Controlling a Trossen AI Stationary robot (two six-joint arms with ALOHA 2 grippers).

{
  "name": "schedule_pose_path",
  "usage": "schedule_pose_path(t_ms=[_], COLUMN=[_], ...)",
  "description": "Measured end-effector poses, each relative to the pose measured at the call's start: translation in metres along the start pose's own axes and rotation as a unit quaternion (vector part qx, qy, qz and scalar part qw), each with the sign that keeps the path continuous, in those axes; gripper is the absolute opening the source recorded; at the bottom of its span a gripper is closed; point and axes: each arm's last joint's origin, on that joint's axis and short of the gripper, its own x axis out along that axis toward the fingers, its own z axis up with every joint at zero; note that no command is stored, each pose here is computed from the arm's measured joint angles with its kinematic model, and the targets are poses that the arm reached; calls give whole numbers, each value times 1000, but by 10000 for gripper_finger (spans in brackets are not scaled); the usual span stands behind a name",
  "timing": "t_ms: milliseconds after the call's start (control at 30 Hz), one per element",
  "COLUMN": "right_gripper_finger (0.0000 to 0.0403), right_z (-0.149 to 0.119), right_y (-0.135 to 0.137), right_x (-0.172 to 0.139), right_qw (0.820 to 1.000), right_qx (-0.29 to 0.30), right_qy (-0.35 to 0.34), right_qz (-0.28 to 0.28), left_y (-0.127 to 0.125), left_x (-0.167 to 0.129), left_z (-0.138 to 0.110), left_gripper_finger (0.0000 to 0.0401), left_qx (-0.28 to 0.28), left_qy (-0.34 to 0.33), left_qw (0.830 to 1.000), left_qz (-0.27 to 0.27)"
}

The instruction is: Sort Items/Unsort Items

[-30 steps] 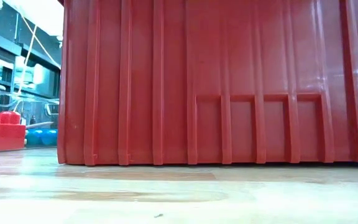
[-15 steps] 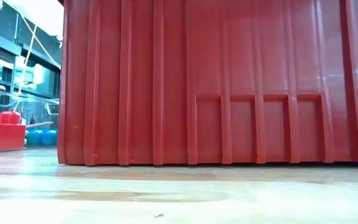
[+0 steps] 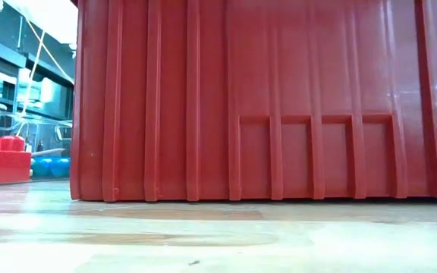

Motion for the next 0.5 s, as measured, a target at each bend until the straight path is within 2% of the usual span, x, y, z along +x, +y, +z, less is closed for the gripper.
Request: schedule_pose_path(t_ms=[167, 267, 500], right_gripper_finger=[245, 245, 245], right_z=[-38, -63, -86], right_y=[14, 19, -4], right_x=[-1, 5, 3], right_qw=[999, 998, 993], right_qx=[15, 21, 93], right_qy=[42, 61, 61], right_qz=[9, -11, -41], left_y=[15, 19, 20], left_x=[5, 6, 6], left_z=[-2, -3, 2], left_gripper_finger=[253, 253, 253], left_qx=[-20, -24, -29], left_qy=[4, 6, -18], left_qw=[1000, 1000, 999], left_qz=[-18, -16, -16])
